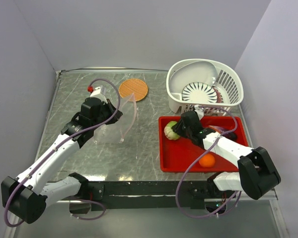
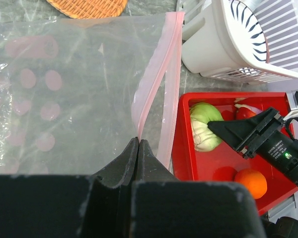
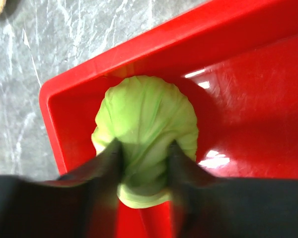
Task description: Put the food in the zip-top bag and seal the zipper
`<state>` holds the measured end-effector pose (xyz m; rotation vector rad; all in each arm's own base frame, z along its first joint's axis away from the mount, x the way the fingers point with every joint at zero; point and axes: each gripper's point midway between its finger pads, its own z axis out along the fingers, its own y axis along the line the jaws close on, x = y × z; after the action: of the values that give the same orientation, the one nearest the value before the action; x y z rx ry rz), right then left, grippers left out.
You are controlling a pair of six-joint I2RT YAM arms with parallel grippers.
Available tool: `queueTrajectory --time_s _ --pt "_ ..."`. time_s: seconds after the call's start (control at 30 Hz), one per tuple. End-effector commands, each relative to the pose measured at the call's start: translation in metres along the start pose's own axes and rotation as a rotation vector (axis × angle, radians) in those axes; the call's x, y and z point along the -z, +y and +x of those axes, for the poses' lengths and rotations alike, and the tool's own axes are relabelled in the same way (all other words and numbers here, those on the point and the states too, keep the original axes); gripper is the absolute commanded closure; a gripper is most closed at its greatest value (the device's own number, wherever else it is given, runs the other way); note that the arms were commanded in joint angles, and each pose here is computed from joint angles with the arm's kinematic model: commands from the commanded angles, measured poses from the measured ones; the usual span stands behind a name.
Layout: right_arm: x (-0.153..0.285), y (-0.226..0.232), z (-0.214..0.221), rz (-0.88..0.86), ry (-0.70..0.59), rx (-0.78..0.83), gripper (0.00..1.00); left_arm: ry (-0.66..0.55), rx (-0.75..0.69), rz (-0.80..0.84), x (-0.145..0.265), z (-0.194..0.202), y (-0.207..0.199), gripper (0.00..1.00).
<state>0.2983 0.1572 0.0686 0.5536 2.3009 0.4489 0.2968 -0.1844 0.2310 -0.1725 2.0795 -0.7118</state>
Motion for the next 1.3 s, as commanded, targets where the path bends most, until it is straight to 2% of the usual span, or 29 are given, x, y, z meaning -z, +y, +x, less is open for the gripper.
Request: queueTrajectory --time_s 0.0,0.1,0.27,0.47,0.63,0.73,0.93,1.13,1.27 --pt "0.012 -0.022 0.008 0.072 0.03 0.032 0.88 -0.028 -0.007 0.034 0.002 -0.009 -0.011 0.99" --pt "0.03 -0.011 -0.008 0.041 -0.012 0.037 0.96 -0.019 -0.006 0.036 0.0 -0.006 -0.013 0.99" --pt "0.064 0.015 -0.03 -0.053 -0.058 0.064 1.0 -0.01 0.0 0.052 -0.002 -0.002 -0.019 0.99" --pt "0.122 0.106 -0.06 -0.295 -0.128 0.116 1.0 0.01 0.004 0.077 -0.005 0.005 -0.031 0.99" --pt "0.153 0.175 -0.07 -0.453 -0.165 0.136 0.99 0.009 0.003 0.079 -0.008 0.007 -0.04 0.99" --pt "0.154 0.204 -0.064 -0.524 -0.138 0.141 0.99 0.01 0.003 0.088 -0.007 0.007 -0.046 0.99" --pt "0.121 0.226 -0.042 -0.538 -0.075 0.16 0.99 0.003 0.007 0.115 0.001 0.002 -0.057 0.99" --pt "0.087 0.217 -0.024 -0.433 -0.037 0.204 0.99 0.007 0.007 0.133 0.005 0.001 -0.063 0.99" --pt "0.088 0.214 -0.024 -0.371 -0.054 0.253 0.96 0.016 0.006 0.147 0.004 0.003 -0.066 0.99"
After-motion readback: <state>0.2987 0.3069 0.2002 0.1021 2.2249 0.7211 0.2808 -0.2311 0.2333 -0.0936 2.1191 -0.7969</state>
